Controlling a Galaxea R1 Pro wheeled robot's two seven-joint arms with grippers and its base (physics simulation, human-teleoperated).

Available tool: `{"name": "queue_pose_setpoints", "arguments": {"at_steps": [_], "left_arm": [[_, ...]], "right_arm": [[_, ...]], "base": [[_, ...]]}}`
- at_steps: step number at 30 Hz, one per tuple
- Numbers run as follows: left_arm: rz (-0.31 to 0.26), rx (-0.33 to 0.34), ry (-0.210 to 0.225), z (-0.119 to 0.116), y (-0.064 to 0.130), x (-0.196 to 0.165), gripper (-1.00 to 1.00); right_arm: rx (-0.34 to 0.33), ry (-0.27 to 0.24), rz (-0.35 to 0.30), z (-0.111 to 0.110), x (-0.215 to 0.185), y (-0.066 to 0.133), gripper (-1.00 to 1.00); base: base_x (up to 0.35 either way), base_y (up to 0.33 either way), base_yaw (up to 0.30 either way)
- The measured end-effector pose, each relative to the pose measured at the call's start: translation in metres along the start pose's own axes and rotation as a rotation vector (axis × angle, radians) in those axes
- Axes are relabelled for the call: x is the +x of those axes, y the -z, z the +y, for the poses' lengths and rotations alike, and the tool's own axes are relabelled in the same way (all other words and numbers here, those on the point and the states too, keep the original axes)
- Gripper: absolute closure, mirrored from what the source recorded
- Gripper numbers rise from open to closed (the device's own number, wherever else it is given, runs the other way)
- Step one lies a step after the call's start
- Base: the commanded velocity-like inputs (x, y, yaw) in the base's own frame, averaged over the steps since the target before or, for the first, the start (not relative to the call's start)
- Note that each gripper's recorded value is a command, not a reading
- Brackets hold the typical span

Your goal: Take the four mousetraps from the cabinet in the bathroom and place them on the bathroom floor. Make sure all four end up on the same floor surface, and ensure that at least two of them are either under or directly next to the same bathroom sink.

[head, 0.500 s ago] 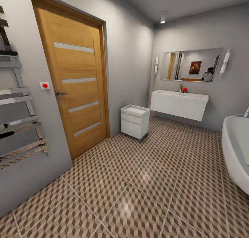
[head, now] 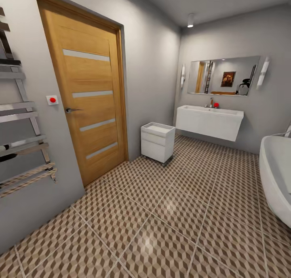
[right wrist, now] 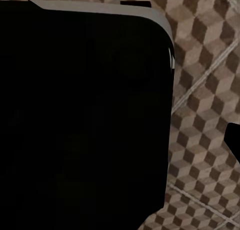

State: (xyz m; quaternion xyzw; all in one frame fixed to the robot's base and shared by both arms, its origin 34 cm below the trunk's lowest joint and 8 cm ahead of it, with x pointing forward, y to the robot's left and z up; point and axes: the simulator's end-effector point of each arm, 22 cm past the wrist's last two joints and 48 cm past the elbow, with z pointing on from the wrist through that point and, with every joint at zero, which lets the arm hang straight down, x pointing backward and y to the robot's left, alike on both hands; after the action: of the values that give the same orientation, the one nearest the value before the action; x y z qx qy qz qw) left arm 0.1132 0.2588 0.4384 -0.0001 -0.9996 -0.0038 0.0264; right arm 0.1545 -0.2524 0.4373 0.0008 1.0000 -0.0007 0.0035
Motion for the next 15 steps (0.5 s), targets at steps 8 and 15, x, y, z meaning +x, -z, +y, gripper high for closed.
{"name": "queue_pose_setpoints", "arguments": {"at_steps": [8,15], "left_arm": [[0.0,-0.001,0.0,0.0002,0.0,0.0,-1.0],[0.0,0.0,0.0,0.0001,0.0,0.0,-1.0]], "right_arm": [[0.0,0.001,-0.001,0.0,-0.0006,0.0,-1.0],[0.0,-0.002,-0.001,0.0,-0.0007,0.0,-1.0]], "base": [[0.0,0.0,0.0],[0.0,0.0,0.0]]}}
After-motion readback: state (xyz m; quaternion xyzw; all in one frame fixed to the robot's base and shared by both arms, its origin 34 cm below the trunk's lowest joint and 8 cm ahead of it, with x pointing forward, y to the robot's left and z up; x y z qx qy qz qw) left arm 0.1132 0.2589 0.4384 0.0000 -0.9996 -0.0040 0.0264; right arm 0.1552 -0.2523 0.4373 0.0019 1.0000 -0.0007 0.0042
